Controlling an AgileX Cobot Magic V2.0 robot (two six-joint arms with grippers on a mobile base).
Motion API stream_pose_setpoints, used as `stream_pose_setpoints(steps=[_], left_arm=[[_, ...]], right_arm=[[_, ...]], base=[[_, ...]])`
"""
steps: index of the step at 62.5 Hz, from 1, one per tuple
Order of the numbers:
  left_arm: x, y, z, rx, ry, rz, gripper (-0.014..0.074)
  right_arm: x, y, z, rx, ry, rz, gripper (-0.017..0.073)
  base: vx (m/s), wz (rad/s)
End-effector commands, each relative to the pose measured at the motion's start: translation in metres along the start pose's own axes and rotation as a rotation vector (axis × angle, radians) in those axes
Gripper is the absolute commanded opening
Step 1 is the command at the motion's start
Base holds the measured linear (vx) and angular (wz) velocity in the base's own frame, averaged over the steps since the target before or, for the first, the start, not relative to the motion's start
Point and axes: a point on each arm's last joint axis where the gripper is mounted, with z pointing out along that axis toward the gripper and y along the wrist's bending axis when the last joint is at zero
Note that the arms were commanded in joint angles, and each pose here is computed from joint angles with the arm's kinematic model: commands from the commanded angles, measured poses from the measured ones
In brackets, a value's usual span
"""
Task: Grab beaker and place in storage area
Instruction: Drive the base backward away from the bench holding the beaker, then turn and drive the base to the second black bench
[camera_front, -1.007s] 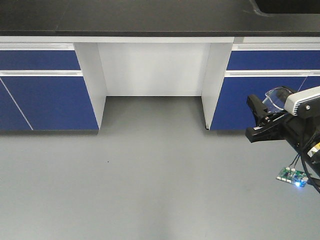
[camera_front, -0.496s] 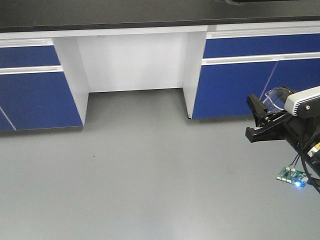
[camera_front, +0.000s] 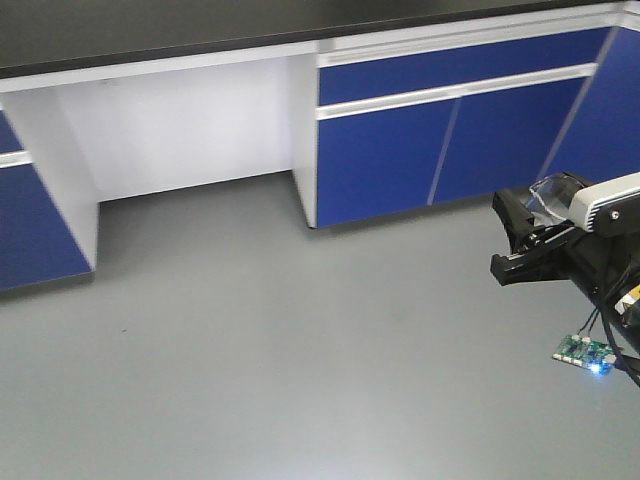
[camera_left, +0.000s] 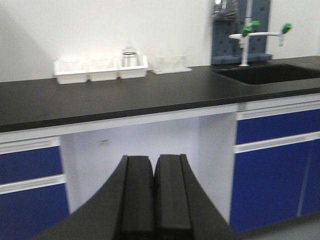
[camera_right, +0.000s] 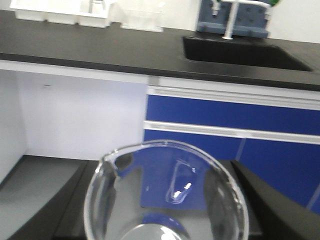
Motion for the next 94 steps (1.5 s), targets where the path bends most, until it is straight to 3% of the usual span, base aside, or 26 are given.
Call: stream_pose_setpoints(steps=[1, 94], left_arm=[[-0.0156, -0.0006, -0.0026, 0.010, -0.120, -0.010, -0.0006], [-0.0156, -0.0006, -0.0026, 0.010, -0.120, -0.010, -0.0006]], right_arm=[[-0.0189, -0.0006, -0.0002, -0.001, -0.135, -0.009, 0.0067], [-0.0189, -0.0006, -0.0002, -0.001, -0.135, -0.009, 0.0067]], base=[[-0.03, -0.50], [0.08, -0.70]])
